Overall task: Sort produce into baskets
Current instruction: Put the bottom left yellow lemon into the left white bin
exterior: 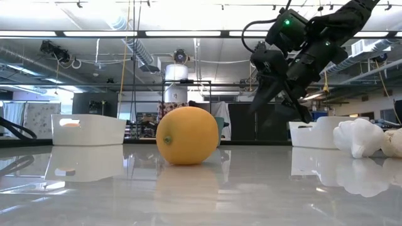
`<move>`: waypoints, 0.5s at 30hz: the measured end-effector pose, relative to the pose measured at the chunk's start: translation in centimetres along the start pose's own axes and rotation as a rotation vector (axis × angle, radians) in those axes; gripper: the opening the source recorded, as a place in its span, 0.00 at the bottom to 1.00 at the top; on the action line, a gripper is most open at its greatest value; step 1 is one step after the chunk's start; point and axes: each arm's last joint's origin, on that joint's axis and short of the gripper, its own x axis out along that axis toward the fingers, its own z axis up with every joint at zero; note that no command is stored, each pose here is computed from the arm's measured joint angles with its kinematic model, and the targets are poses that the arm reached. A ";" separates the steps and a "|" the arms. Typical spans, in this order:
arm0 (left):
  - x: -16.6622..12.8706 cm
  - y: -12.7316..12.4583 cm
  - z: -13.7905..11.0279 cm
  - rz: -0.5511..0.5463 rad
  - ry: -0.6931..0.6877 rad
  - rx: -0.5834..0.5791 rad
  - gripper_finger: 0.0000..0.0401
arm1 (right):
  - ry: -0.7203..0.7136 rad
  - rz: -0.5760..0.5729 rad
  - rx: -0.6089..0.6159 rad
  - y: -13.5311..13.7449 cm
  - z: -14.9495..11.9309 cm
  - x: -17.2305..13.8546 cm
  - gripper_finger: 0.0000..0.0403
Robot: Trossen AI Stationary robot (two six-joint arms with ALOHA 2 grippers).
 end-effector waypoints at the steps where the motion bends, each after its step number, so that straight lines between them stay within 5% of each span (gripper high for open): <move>1: -0.5 0.4 0.3 0.004 -0.017 -0.010 0.73 | -0.002 0.002 -0.001 0.0 0.0 0.0 0.66; 15: -9.1 10.3 7.6 0.095 -0.326 -0.026 0.73 | 0.008 0.024 -0.042 0.6 -0.5 0.1 0.66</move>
